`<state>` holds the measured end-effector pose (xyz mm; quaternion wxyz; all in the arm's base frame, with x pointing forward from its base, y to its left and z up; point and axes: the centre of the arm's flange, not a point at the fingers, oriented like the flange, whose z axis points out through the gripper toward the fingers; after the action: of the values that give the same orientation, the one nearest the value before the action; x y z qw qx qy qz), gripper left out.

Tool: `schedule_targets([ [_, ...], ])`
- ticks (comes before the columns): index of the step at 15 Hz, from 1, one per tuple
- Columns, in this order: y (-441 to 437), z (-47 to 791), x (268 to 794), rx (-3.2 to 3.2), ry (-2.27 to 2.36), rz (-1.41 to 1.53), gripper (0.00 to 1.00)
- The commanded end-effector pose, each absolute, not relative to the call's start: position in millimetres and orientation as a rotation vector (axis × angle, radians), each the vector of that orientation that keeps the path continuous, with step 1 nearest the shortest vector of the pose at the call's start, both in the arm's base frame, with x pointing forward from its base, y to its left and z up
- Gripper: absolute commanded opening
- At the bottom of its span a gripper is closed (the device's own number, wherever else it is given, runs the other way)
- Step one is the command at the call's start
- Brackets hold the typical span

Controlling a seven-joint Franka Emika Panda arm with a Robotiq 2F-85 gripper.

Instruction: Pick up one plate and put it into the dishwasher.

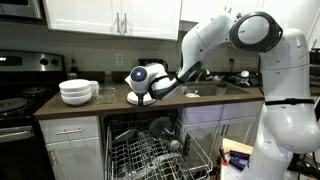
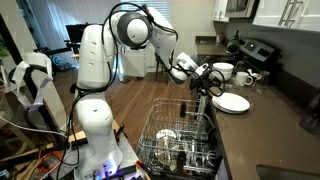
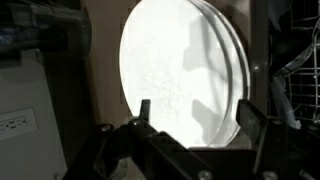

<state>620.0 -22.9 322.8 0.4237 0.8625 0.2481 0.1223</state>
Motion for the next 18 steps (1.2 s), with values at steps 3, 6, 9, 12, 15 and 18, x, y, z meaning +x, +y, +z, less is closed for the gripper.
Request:
schedule_targets([
  [3, -27.5, 320.7, 624.1, 2.193, 0.641, 0.308, 0.55],
  [6, -27.5, 319.0, 624.2, 2.195, 0.645, 0.308, 0.35],
  [9, -28.5, 317.7, 624.2, 2.198, 0.647, 0.305, 0.31],
  [12, -29.0, 317.2, 624.2, 2.201, 0.646, 0.304, 0.38],
  [15, -29.6, 317.8, 624.0, 2.204, 0.644, 0.302, 0.66],
  [18, -32.8, 321.6, 625.6, 2.198, 0.636, 0.306, 0.75],
])
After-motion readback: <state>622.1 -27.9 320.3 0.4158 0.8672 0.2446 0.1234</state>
